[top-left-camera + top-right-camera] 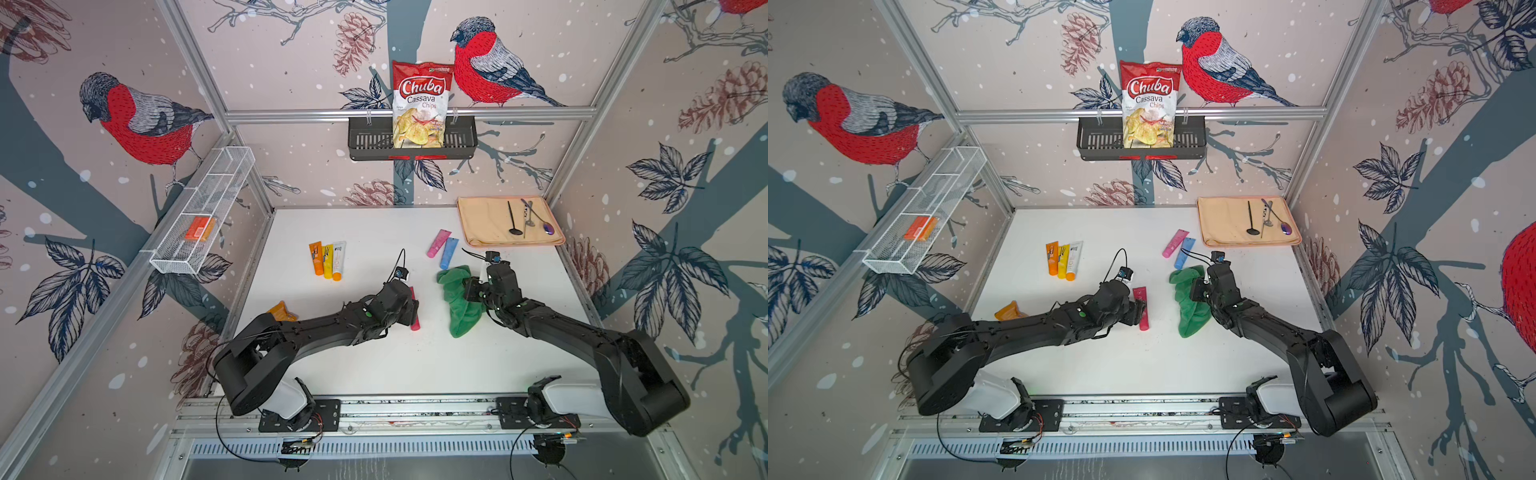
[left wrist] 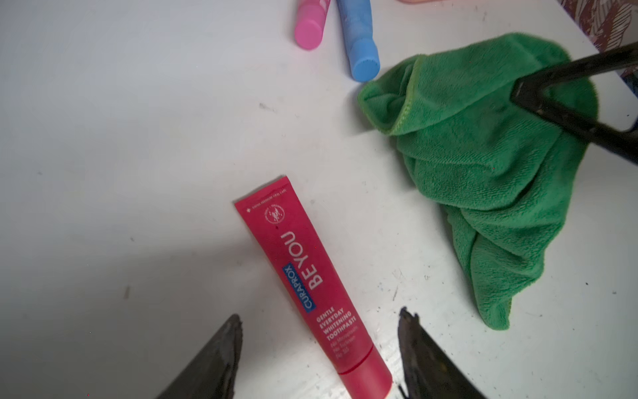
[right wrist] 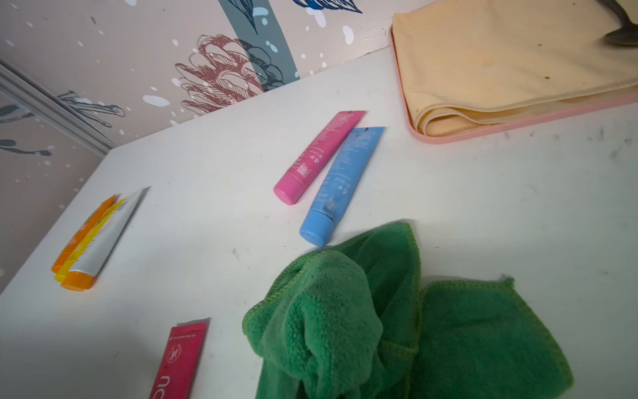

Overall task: Wipe the surface of the toothpaste tube
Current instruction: Adjust the toothpaste at the center of the board.

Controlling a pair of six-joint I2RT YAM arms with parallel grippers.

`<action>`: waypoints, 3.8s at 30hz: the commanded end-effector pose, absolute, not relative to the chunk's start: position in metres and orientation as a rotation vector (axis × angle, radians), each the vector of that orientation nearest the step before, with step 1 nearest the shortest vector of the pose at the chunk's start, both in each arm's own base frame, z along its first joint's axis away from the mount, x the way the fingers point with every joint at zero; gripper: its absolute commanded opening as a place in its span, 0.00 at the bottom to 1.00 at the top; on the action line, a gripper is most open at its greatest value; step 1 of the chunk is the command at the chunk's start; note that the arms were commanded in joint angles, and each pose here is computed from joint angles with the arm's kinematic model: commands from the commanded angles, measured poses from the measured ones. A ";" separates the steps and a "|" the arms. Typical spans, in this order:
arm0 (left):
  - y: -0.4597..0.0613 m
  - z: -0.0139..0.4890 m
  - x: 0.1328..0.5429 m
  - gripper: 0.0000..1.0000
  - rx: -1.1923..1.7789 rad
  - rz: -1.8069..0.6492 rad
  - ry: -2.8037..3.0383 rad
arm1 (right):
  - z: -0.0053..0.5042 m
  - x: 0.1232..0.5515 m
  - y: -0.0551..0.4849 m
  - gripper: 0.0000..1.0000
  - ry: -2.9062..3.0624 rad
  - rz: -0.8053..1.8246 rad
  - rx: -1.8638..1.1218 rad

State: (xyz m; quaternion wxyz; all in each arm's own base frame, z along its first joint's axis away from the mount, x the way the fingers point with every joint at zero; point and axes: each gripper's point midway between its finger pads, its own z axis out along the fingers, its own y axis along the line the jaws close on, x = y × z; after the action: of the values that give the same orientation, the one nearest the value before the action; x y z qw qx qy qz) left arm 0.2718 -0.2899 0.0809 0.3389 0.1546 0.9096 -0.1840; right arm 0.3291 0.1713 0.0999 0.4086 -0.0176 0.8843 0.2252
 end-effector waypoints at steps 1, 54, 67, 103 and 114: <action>-0.289 0.058 0.261 0.69 0.341 -0.533 2.504 | 0.116 0.335 0.173 0.00 2.150 0.604 -0.034; -0.243 0.047 0.325 0.31 0.601 0.827 2.074 | 0.117 0.334 0.174 0.00 2.143 0.619 -0.046; -0.294 0.124 0.284 0.56 0.486 -0.231 2.247 | 0.116 0.333 0.175 0.00 2.146 0.624 -0.049; -0.214 0.044 0.300 0.44 0.219 -0.834 2.465 | 0.112 0.335 0.180 0.00 2.169 0.644 -0.063; -0.210 0.022 0.298 0.26 0.231 -0.757 2.524 | 0.112 0.336 0.181 0.00 2.171 0.644 -0.064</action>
State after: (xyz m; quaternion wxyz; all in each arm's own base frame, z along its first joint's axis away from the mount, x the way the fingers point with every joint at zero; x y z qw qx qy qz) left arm 0.3006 -0.2121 0.0299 0.2538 0.0788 0.9181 -0.2942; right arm 0.3302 0.1778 0.1024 0.4097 -0.0246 0.8773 0.2488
